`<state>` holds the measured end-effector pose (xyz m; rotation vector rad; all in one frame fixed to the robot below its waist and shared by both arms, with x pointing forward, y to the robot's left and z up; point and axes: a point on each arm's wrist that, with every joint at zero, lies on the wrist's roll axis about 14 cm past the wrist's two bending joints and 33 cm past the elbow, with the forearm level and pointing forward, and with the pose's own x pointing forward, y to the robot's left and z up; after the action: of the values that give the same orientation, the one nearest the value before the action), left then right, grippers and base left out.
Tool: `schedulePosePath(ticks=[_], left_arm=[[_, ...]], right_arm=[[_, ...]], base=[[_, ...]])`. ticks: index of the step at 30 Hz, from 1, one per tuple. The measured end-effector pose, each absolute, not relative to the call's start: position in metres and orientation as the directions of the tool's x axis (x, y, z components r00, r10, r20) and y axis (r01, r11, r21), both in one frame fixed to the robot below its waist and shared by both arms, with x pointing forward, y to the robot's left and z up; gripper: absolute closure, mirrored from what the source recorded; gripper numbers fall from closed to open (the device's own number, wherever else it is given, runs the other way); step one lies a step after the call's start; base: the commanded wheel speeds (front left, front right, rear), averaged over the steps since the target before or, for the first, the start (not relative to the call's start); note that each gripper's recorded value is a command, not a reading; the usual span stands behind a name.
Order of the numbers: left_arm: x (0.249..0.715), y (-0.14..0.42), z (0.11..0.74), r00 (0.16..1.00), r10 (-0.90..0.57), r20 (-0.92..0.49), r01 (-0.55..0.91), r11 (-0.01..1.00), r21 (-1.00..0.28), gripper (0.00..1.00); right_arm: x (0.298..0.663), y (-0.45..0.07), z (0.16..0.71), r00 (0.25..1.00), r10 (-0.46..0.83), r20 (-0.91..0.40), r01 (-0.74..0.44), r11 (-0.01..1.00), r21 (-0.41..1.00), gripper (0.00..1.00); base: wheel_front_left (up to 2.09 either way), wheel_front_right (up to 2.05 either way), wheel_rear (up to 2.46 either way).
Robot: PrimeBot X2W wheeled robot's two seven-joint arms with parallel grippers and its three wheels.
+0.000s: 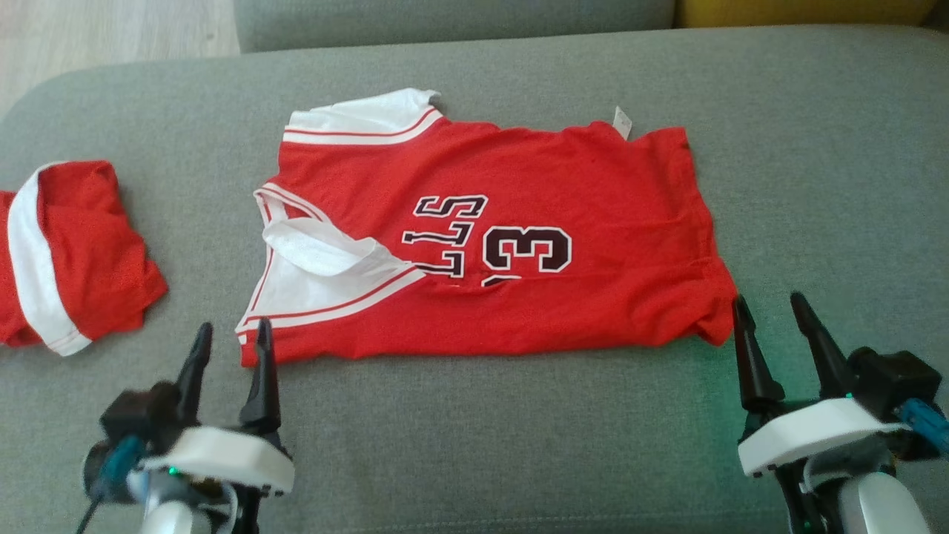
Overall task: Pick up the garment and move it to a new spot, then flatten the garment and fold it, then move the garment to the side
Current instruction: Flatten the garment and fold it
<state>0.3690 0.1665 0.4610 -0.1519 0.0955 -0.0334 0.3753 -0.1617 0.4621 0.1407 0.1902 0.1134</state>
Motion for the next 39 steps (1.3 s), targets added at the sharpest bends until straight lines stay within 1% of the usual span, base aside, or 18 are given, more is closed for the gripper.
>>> schedulePosePath(ticks=[5,6,14,18,19,20,21,22,33,39], left_arm=[[0.38,0.161,0.428,0.971,-0.079,-0.223,0.026,0.973,-0.23,0.0],[0.38,0.161,0.428,0.971,-0.079,-0.223,0.026,0.973,-0.23,0.0],[0.382,0.161,0.37,0.901,-0.099,-0.422,-0.026,0.959,-0.282,0.0],[0.386,0.16,0.359,0.88,-0.113,-0.461,-0.04,0.95,-0.309,0.0],[0.387,0.159,0.358,0.875,-0.12,-0.468,-0.04,0.947,-0.318,0.27],[0.388,0.157,0.358,0.875,-0.129,-0.467,-0.035,0.944,-0.327,0.72],[0.388,0.157,0.357,0.873,-0.13,-0.471,-0.035,0.945,-0.326,1.0],[0.39,0.158,0.357,0.872,-0.129,-0.473,-0.039,0.943,-0.33,1.0],[0.386,0.157,0.376,0.914,-0.129,-0.386,-0.011,0.94,-0.34,1.0],[0.374,0.162,0.397,0.938,-0.105,-0.332,-0.013,0.942,-0.334,1.0]], right_arm=[[0.373,-0.167,0.415,0.933,0.111,-0.343,-0.057,0.985,0.164,0.0],[0.373,-0.167,0.415,0.933,0.111,-0.343,-0.057,0.985,0.164,0.0],[0.386,-0.163,0.372,0.871,0.122,-0.476,-0.038,0.982,0.183,0.0],[0.385,-0.154,0.358,0.84,0.148,-0.522,-0.047,0.978,0.202,0.0],[0.386,-0.153,0.357,0.837,0.152,-0.525,-0.047,0.977,0.208,0.0],[0.387,-0.152,0.356,0.833,0.157,-0.531,-0.046,0.975,0.215,0.49],[0.389,-0.151,0.357,0.833,0.158,-0.53,-0.046,0.975,0.219,0.66],[0.39,-0.151,0.357,0.833,0.159,-0.53,-0.044,0.974,0.223,1.0],[0.391,-0.153,0.367,0.851,0.154,-0.502,-0.033,0.97,0.242,1.0],[0.376,-0.157,0.374,0.852,0.15,-0.502,-0.025,0.969,0.247,1.0]], base=[[0.0,0.0,0.0],[0.0,0.0,0.0],[0.0,0.0,0.0],[0.0,0.0,0.0],[0.0,0.0,0.0],[0.0,0.0,0.0],[0.0,0.0,0.0],[0.0,0.0,0.0],[0.0,0.0,0.0],[0.0,0.0,0.0]])
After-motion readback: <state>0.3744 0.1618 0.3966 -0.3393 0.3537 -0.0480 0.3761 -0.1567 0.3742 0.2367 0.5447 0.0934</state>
